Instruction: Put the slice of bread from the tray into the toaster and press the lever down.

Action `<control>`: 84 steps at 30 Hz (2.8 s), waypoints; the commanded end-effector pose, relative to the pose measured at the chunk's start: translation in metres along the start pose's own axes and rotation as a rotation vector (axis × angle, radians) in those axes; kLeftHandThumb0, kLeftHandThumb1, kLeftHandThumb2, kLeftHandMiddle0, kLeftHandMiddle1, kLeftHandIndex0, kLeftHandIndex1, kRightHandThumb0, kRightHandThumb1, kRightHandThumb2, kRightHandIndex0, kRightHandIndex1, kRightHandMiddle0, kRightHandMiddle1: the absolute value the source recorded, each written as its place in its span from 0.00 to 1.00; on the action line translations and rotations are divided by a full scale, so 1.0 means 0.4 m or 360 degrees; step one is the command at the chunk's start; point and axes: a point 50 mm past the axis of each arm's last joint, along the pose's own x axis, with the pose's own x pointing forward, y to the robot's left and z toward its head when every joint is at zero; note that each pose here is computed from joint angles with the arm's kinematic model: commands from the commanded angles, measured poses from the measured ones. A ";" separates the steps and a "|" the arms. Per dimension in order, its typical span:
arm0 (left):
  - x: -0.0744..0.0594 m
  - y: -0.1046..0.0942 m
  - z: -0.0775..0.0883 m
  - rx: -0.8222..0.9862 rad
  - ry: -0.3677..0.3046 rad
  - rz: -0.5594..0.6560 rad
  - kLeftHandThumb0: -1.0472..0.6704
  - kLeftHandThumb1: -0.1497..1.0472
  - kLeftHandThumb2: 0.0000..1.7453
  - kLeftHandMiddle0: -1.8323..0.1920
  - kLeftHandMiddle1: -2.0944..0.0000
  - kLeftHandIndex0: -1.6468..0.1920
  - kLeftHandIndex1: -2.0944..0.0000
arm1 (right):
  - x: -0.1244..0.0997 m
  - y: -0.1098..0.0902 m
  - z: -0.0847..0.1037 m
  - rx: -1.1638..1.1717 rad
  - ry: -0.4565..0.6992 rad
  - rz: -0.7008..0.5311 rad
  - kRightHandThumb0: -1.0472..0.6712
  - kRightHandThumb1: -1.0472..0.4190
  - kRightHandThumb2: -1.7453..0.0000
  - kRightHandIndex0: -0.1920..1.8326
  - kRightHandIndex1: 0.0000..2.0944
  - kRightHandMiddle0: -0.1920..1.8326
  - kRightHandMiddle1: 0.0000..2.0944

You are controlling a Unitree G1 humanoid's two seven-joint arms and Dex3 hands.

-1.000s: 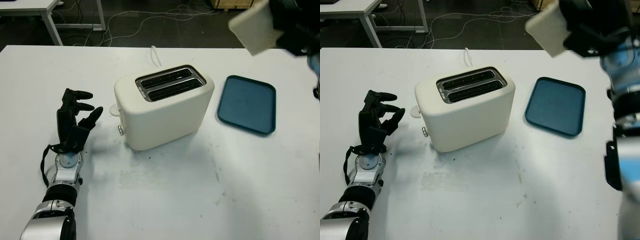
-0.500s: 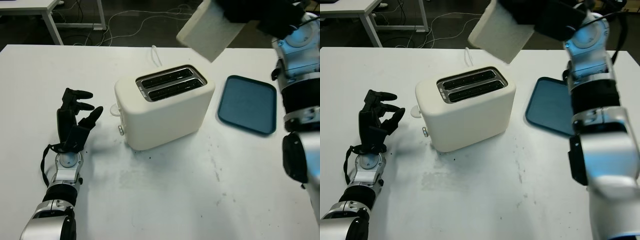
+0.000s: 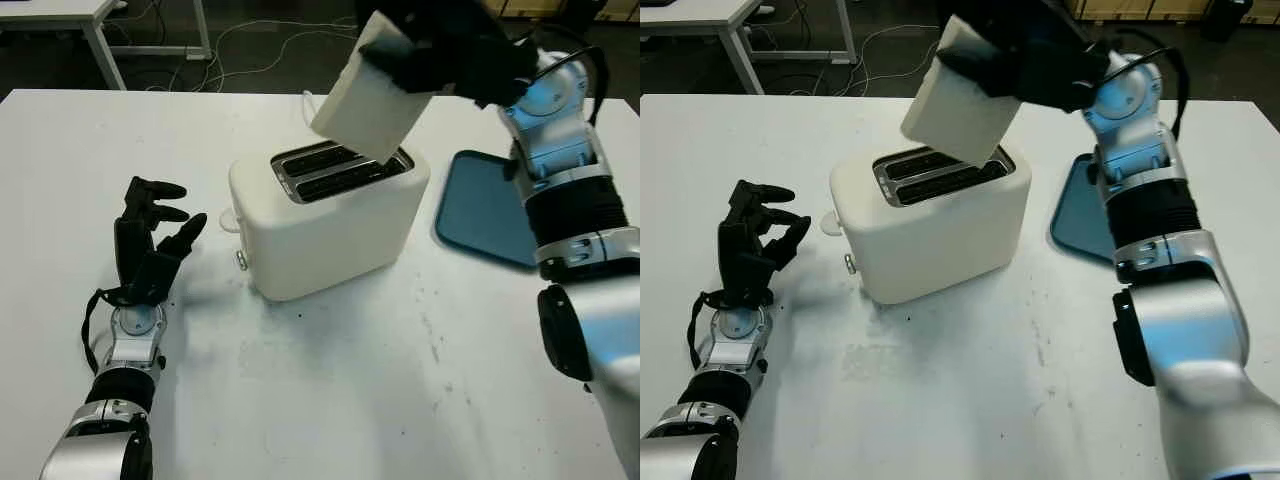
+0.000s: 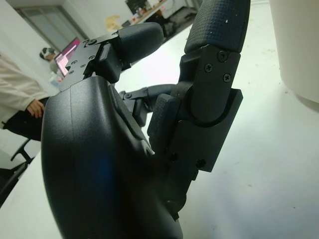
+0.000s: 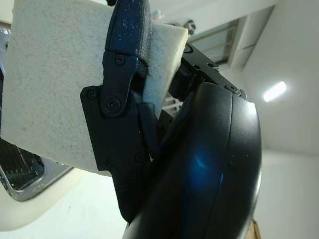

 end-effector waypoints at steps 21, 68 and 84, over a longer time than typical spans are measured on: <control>0.000 -0.002 0.000 -0.0012 0.0008 0.0003 0.00 0.89 0.08 0.73 0.24 0.77 0.26 | 0.010 0.036 -0.017 -0.0223 0.0024 0.0094 0.34 0.09 0.75 0.62 0.83 0.47 0.83; -0.003 -0.005 -0.003 0.0003 0.0016 0.0009 0.00 0.89 0.09 0.73 0.24 0.77 0.25 | -0.003 0.065 -0.009 -0.0902 -0.0123 0.0246 0.12 0.09 0.80 0.18 0.48 0.38 0.02; 0.000 0.000 0.000 0.0021 0.0003 0.0009 0.00 0.89 0.09 0.73 0.24 0.77 0.25 | -0.169 0.035 -0.108 -0.0052 -0.0110 -0.0960 0.42 0.09 0.89 0.43 0.53 0.56 0.12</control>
